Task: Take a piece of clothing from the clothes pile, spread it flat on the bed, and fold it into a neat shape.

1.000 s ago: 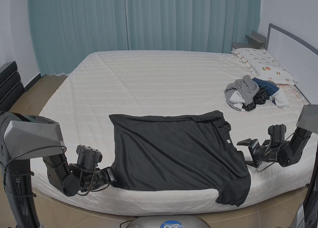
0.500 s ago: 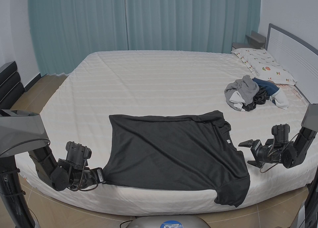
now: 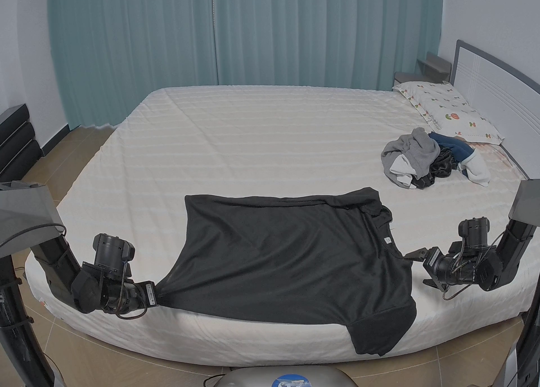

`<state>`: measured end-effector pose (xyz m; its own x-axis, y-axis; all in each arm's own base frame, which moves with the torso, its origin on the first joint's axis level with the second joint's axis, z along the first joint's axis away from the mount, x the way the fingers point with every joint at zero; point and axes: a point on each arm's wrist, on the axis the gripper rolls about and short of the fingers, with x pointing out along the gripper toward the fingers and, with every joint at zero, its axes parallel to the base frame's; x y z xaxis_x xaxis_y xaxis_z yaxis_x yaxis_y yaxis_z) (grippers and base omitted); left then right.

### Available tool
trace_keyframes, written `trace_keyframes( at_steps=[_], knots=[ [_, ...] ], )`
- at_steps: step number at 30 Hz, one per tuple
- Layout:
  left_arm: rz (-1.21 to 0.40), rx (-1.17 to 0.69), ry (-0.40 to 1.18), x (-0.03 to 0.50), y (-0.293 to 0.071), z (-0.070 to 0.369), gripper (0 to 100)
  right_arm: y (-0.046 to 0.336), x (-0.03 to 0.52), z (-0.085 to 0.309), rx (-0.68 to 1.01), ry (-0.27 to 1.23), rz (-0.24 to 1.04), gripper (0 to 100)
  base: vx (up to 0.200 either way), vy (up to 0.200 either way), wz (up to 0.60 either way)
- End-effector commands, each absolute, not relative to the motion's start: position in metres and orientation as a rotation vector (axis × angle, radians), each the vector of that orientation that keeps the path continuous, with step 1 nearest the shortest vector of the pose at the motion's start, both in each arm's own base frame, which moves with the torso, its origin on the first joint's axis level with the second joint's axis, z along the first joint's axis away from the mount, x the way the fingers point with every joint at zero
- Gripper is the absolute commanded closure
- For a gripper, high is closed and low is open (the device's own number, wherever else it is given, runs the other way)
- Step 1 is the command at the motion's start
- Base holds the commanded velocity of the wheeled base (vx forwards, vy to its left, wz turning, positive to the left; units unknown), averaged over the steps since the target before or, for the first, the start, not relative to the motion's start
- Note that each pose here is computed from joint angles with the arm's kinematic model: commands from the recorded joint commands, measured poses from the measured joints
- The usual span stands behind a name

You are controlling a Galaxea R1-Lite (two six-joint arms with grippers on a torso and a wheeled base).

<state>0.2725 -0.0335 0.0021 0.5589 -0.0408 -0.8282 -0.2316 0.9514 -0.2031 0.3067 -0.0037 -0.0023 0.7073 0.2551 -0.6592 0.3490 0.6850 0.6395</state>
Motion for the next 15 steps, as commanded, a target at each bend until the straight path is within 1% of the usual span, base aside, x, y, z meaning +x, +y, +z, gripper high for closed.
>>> trace_keyframes(
  at_steps=[1,3,6,15],
  knots=[
    [0.132,-0.292,0.983,0.271,-0.025,0.009,100,0.006,0.309,-0.018,0.788,0.846,-0.088,0,0.0,0.0,0.0],
    [0.144,-0.286,0.995,0.27,-0.02,0.012,100,0.011,0.313,-0.02,0.775,0.828,-0.097,0,0.0,0.0,0.0],
    [0.151,-0.271,1.029,0.266,-0.018,0.014,100,0.014,0.313,-0.02,0.768,0.802,-0.078,0,0.0,0.0,0.0],
    [0.199,-0.209,1.073,0.264,-0.013,0.012,100,0.02,0.312,-0.027,0.75,0.801,-0.063,0,0.0,0.0,0.0]
  ],
)
